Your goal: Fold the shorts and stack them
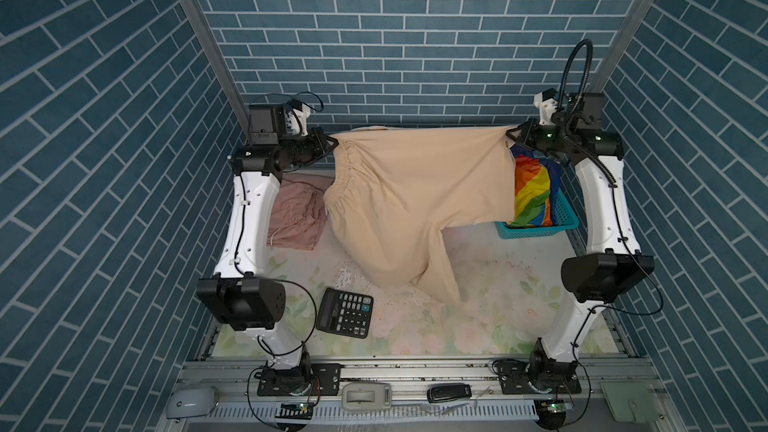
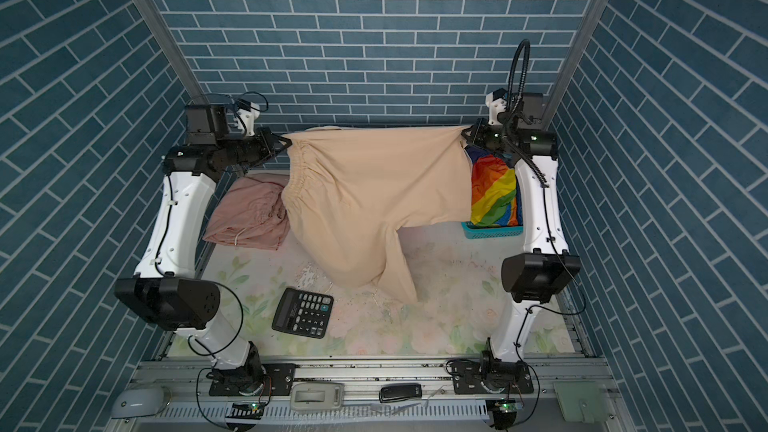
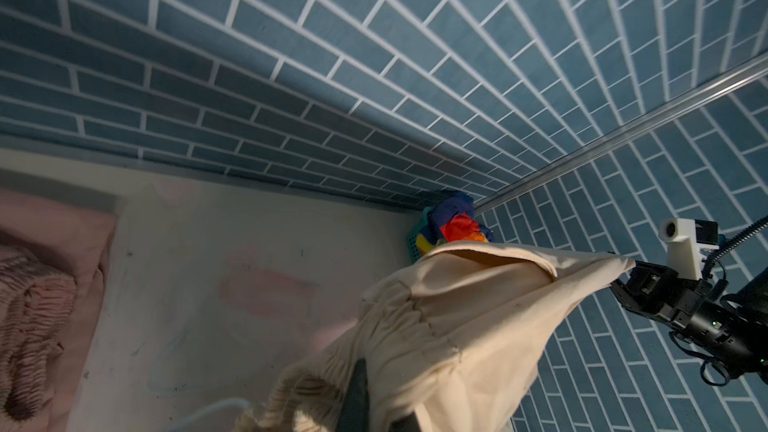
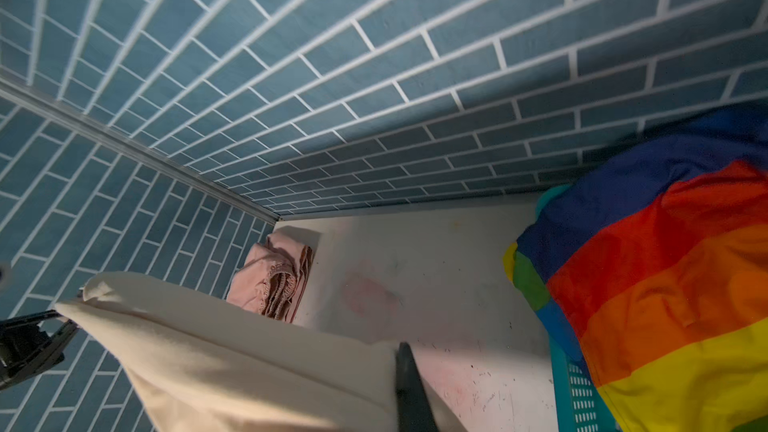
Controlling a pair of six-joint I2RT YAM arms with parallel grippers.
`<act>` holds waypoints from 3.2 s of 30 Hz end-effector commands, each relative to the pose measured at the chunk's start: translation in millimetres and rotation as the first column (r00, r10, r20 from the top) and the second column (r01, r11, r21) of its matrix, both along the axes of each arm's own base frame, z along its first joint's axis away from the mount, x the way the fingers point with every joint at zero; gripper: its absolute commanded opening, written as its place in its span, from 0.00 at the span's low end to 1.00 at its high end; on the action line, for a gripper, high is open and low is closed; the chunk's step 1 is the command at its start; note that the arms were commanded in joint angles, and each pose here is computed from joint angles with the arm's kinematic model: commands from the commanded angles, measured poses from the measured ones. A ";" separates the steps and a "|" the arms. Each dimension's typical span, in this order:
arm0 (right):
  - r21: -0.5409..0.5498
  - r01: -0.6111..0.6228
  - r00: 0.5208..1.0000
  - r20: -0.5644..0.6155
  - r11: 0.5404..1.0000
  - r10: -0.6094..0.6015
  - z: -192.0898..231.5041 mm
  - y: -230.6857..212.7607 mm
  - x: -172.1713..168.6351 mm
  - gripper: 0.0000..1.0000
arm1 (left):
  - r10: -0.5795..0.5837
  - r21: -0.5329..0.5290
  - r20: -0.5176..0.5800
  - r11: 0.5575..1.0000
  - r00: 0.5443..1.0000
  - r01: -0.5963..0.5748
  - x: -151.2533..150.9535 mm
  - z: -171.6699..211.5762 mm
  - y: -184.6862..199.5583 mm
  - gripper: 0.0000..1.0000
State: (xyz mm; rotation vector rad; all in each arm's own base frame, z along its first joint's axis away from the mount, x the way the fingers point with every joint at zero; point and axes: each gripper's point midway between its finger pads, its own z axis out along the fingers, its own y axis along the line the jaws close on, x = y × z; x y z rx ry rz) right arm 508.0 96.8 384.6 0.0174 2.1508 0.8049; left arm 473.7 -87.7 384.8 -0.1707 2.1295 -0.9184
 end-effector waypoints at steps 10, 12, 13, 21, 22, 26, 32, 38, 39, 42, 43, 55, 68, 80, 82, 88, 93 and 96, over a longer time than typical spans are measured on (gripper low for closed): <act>0.236 0.302 0.870 0.327 0.924 -0.368 139.7 -121.7 32.0 0.00 | 0.198 -0.150 0.337 0.976 0.920 -0.155 88.8 116.4 9.6 0.00; 0.239 0.306 0.834 0.400 0.921 -0.381 168.8 -130.6 8.8 0.00 | 0.190 -0.175 0.383 0.976 0.904 -0.131 80.2 139.8 9.0 0.00; 0.226 0.302 0.820 0.435 0.926 -0.373 179.8 -130.8 -3.5 0.00 | 0.190 -0.175 0.390 0.976 0.901 -0.130 74.4 145.4 11.9 0.00; 0.154 0.180 0.917 0.332 0.972 -0.223 109.8 -82.3 -59.0 0.00 | 0.222 -0.035 0.158 0.975 0.962 -0.220 18.1 33.9 55.7 0.00; 0.135 0.177 0.932 0.295 0.975 -0.210 81.1 -72.3 -66.0 0.00 | 0.240 -0.025 0.098 0.971 0.966 -0.239 7.1 3.2 63.8 0.00; 0.086 0.139 0.988 0.053 0.987 -0.144 -41.2 -26.8 -91.9 0.00 | 0.243 -0.006 -0.150 0.969 0.958 -0.246 -34.5 -120.7 76.1 0.00; 0.024 0.094 0.965 -0.248 0.995 -0.085 -190.2 21.1 -162.0 0.00 | 0.214 0.041 -0.407 0.976 0.888 -0.216 -92.7 -234.3 71.6 0.00; -0.051 0.062 0.895 -0.439 0.997 -0.078 -280.4 38.3 -229.0 0.00 | 0.216 0.085 -0.538 0.976 0.815 -0.202 -129.0 -282.0 75.5 0.00; -0.063 0.061 0.881 -0.466 0.996 -0.084 -292.4 37.7 -236.8 0.00 | 0.216 0.084 -0.552 0.975 0.805 -0.204 -133.0 -286.8 75.9 0.00; -0.116 0.051 0.843 -0.528 0.992 -0.106 -319.5 33.3 -252.3 0.00 | 0.200 0.066 -0.590 0.978 0.782 -0.200 -140.8 -296.9 71.9 0.00; -0.126 0.043 0.831 -0.547 0.991 -0.106 -327.1 33.0 -256.1 0.00 | 0.190 0.052 -0.598 0.979 0.778 -0.198 -142.1 -299.2 69.8 0.03; -0.185 -0.091 0.889 -0.457 0.978 -0.003 -272.5 46.3 -233.6 0.59 | 0.297 0.291 -0.501 0.942 0.812 -0.165 -135.7 -250.3 105.5 1.00; -0.241 -0.077 0.962 -0.274 0.967 0.008 -218.4 93.1 -60.3 0.99 | 0.168 0.051 -0.417 0.986 0.893 -0.162 -48.6 -218.0 40.1 1.00; -0.468 -0.071 0.905 -0.401 0.881 -0.140 -329.2 79.9 6.8 0.86 | -0.023 0.003 -0.527 1.000 0.850 0.028 -64.5 -263.8 -43.0 1.00; -0.490 -0.071 0.897 -0.412 0.869 -0.159 -340.9 76.1 7.3 0.81 | -0.035 0.002 -0.531 0.999 0.847 0.043 -71.8 -263.6 -47.3 1.00; -0.496 -0.097 0.877 -0.453 0.863 -0.162 -363.8 76.2 -0.5 0.43 | -0.063 0.001 -0.566 0.997 0.822 0.077 -94.0 -274.6 -55.9 0.99; -0.506 -0.107 0.876 -0.455 0.856 -0.160 -360.0 70.4 -29.5 0.00 | -0.057 0.021 -0.558 0.996 0.828 0.083 -101.8 -268.2 -52.1 0.99; -0.531 -0.103 0.882 -0.439 0.841 -0.170 -345.3 55.1 -68.5 0.00 | -0.052 0.043 -0.532 0.995 0.845 0.088 -100.1 -250.9 -48.3 1.00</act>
